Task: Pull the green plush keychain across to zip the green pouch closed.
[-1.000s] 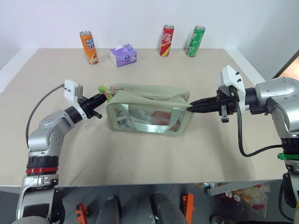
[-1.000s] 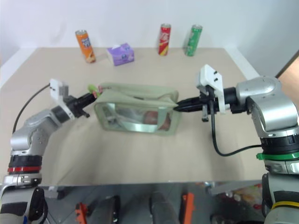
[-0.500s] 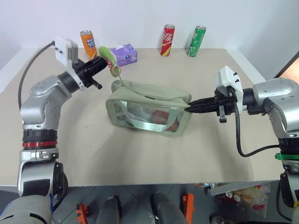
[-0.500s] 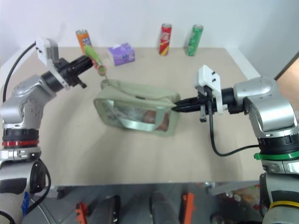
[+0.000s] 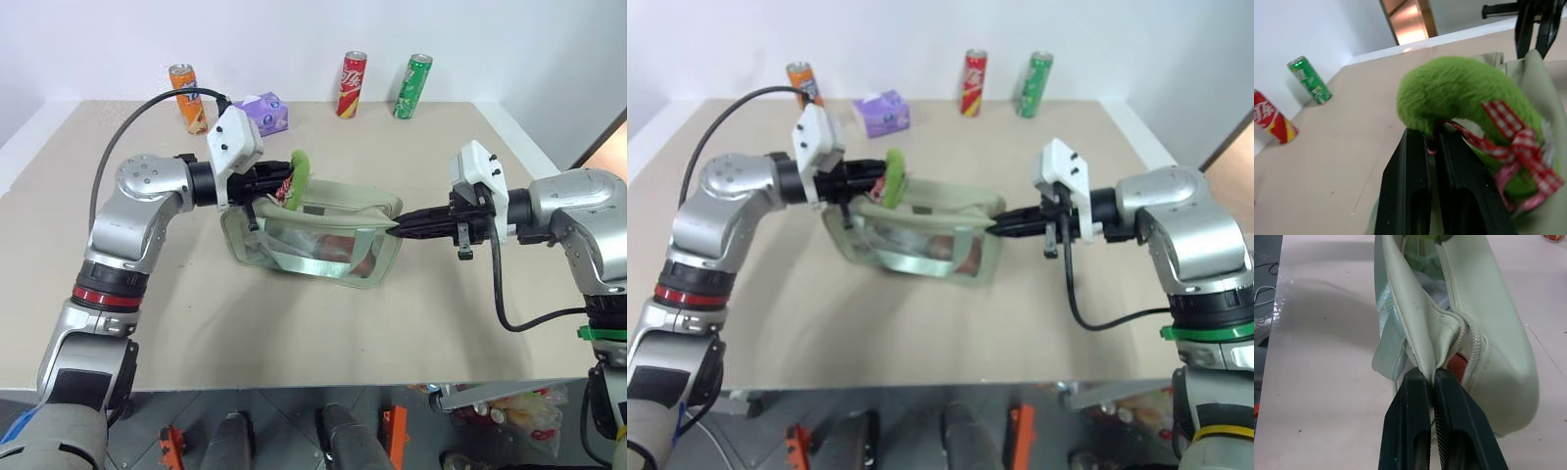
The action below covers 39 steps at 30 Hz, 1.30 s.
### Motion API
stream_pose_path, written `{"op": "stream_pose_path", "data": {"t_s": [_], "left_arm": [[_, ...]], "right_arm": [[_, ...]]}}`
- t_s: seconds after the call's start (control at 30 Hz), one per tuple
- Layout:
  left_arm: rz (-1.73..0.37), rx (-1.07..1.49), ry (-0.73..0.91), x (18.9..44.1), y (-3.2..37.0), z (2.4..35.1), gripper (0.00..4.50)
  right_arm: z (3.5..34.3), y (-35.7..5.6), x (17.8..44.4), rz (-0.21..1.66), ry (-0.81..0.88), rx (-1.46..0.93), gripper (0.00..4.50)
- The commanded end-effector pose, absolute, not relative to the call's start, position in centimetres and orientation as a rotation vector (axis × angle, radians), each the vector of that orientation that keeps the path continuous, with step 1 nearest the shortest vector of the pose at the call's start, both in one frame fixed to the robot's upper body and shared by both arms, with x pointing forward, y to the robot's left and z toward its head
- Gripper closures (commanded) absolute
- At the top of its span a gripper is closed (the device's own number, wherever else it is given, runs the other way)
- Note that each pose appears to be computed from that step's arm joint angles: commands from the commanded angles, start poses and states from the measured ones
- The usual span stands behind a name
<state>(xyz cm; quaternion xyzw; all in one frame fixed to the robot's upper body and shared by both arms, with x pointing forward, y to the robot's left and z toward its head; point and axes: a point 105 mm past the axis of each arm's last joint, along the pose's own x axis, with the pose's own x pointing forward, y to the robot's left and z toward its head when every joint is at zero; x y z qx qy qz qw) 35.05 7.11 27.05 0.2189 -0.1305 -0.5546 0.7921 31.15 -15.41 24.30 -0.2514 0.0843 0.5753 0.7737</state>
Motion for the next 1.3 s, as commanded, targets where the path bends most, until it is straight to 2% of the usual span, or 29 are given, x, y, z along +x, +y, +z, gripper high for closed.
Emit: {"op": "stream_pose_path", "data": {"t_s": [0.03,0.23,0.4,0.63,1.13,1.3], "left_arm": [[-1.244,0.516,-0.351,34.0,5.6,28.3,4.26],[-1.283,0.518,-0.388,33.7,3.8,28.7,4.26],[-1.289,0.482,-0.469,33.6,2.3,31.0,4.26],[-1.274,0.417,-0.539,33.5,2.1,33.5,4.26],[-1.296,0.450,-0.515,33.7,1.8,33.2,4.26],[-1.373,0.452,-0.516,32.8,-0.4,32.7,4.26]], "right_arm": [[25.8,-15.3,30.4,1.244,0.122,-0.568,4.50],[25.7,-15.3,30.4,1.243,0.124,-0.564,4.50],[25.8,-15.0,30.5,1.253,0.117,-0.564,4.50],[25.8,-14.8,30.6,1.264,0.117,-0.563,4.50],[26.0,-14.7,30.5,1.268,0.114,-0.558,4.50],[25.9,-14.7,30.6,1.270,0.117,-0.555,4.50]]}}
